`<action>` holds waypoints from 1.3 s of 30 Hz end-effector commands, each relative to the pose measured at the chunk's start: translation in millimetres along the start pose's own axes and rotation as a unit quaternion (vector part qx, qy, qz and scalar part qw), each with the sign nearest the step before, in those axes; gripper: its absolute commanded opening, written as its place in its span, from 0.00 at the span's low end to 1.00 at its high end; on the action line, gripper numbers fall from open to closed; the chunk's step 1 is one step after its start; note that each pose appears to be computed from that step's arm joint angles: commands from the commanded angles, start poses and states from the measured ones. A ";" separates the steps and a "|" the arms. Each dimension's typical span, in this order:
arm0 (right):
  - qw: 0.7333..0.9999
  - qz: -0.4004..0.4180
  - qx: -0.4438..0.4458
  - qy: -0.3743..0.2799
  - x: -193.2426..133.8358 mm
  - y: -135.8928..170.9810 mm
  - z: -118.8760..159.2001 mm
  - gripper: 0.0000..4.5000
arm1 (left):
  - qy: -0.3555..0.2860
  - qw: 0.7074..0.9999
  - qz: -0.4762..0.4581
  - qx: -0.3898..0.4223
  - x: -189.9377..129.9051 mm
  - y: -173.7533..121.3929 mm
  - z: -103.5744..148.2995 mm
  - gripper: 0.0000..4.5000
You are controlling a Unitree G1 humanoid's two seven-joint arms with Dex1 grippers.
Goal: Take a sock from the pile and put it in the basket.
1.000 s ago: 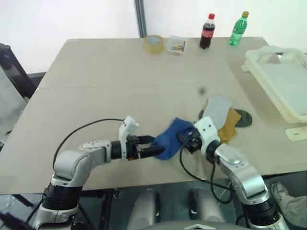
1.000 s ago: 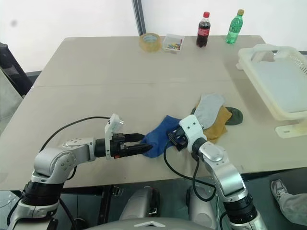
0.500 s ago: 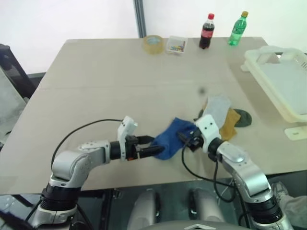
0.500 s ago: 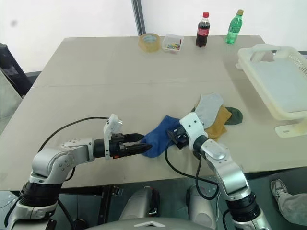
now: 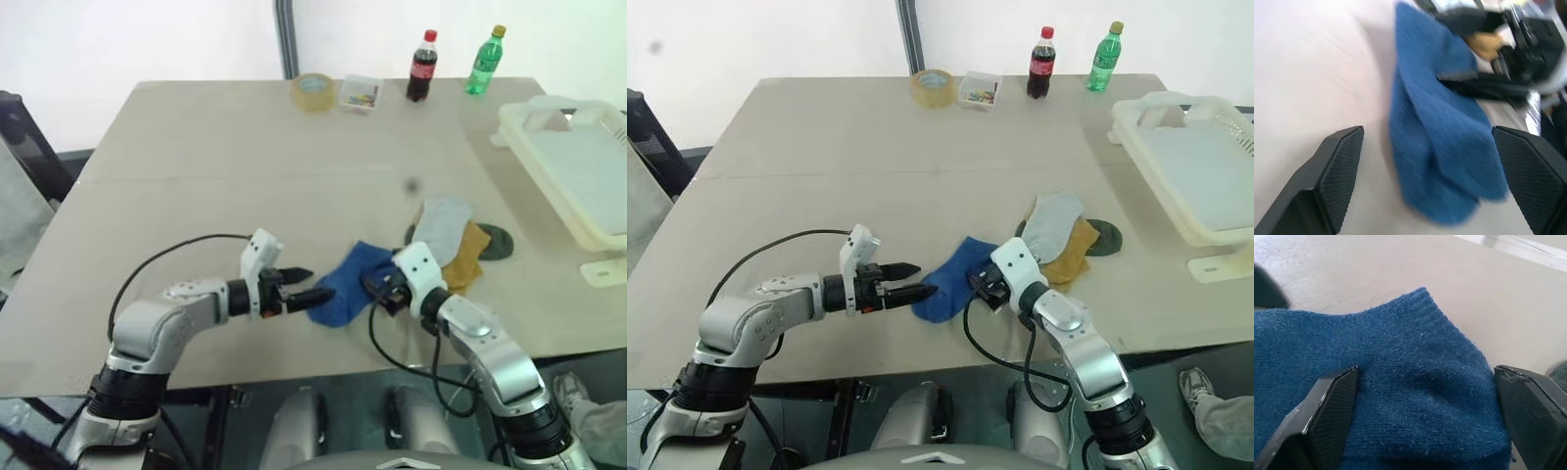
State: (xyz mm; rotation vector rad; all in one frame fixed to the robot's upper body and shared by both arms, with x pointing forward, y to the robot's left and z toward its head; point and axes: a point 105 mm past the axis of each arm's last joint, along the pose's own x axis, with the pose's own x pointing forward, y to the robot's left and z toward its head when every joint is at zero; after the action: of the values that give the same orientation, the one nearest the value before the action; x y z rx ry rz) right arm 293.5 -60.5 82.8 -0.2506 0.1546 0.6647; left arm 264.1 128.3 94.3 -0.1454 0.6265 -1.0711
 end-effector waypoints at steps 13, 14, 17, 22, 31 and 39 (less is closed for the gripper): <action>1.000 0.000 -0.019 0.013 2.6 3.3 -5.3 1.00 | -0.007 0.972 -0.169 -0.163 12.7 -37.7 -14.0 0.99; 1.000 0.000 -0.019 0.013 2.9 3.3 -5.3 1.00 | -0.017 0.972 -0.167 -0.167 13.5 -35.6 -11.0 0.99; 1.000 0.000 -0.020 0.012 3.7 3.0 -5.0 1.00 | -0.037 0.970 -0.163 -0.174 15.4 -31.7 -4.3 0.99; 1.000 0.000 -0.025 0.013 3.5 1.6 -5.1 1.00 | -0.093 0.964 -0.168 -0.182 19.0 -26.6 16.4 0.99; 0.999 0.002 -0.035 0.015 3.4 0.6 -3.5 1.00 | -0.132 0.955 -0.200 -0.173 28.2 -34.4 37.5 0.99; 0.998 -0.010 -0.057 -0.001 -15.3 -13.9 21.2 1.00 | -0.154 0.956 -0.194 -0.160 44.1 -26.9 48.3 0.99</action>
State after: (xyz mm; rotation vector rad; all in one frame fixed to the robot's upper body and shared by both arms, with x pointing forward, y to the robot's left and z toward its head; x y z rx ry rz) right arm 293.3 -67.7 90.9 -0.3557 0.1553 0.6668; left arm 279.5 71.0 118.8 -0.7325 0.5407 -1.2668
